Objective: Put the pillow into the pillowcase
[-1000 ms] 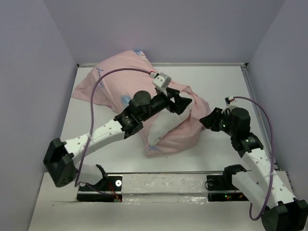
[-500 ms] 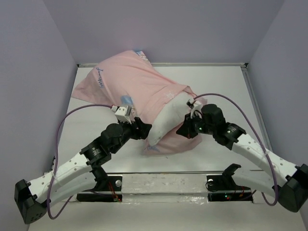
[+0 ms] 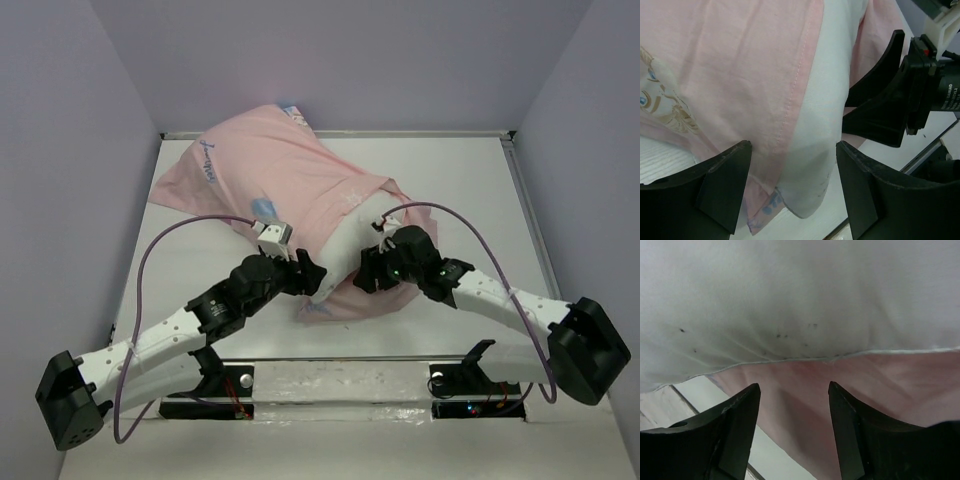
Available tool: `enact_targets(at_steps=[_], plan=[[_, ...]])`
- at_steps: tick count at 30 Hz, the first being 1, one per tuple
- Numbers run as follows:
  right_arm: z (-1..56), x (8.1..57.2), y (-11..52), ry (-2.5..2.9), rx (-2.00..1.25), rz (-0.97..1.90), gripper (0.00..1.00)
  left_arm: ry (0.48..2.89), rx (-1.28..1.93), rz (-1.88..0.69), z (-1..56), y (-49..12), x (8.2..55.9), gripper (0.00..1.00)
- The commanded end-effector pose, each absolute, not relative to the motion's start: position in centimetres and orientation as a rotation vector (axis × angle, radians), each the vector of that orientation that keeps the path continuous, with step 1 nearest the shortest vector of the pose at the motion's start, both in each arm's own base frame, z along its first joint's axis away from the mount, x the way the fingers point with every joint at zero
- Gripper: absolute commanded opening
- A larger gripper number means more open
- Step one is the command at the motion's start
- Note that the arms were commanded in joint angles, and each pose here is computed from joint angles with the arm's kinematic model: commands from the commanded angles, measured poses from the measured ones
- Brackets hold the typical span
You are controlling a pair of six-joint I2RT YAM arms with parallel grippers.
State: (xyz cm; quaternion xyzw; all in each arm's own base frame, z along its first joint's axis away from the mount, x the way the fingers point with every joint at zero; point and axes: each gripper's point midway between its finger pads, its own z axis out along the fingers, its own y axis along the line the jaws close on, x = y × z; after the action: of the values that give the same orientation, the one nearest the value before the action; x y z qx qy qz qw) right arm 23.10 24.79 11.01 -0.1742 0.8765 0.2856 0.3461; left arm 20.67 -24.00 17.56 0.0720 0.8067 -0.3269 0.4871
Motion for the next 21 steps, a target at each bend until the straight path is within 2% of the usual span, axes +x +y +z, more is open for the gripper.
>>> enact_targets(at_steps=[1,5,8,9,10,11,12,13,18,21], plan=[[11.5,21.6,28.5,2.133,-0.653,0.954,0.64,1.916,0.196,-0.829,18.2,-24.8,20.8,0.79],[9.2,21.8,29.1,2.169,-0.686,0.938,0.65,1.916,0.208,-0.832,18.3,-24.9,20.8,0.78],[8.7,21.8,29.4,2.185,-0.688,0.949,0.57,1.909,0.217,-0.841,18.6,-25.1,20.7,0.78],[8.8,21.9,29.4,2.183,-0.678,0.951,0.36,1.91,0.221,-0.84,18.6,-25.1,20.7,0.78],[8.9,22.0,29.3,2.179,-0.668,0.947,0.24,1.917,0.225,-0.836,18.3,-25.2,20.7,0.78],[9.8,22.1,29.3,2.154,-0.653,0.949,0.08,1.921,0.23,-0.834,18.2,-25.3,20.6,0.78],[10.4,21.9,29.3,2.134,-0.651,0.952,0.03,1.926,0.237,-0.831,18.0,-25.3,20.6,0.78],[10.6,21.9,28.9,2.135,-0.629,0.933,0.0,1.934,0.25,-0.829,17.8,-25.6,20.6,0.78],[15.8,20.8,27.6,2.009,-0.603,0.945,0.0,1.952,0.247,-0.772,16.9,-26.2,21.8,0.77],[17.3,18.3,27.4,1.989,-0.688,1.002,0.0,1.936,0.194,-0.737,17.1,-26.4,23.1,0.73]])
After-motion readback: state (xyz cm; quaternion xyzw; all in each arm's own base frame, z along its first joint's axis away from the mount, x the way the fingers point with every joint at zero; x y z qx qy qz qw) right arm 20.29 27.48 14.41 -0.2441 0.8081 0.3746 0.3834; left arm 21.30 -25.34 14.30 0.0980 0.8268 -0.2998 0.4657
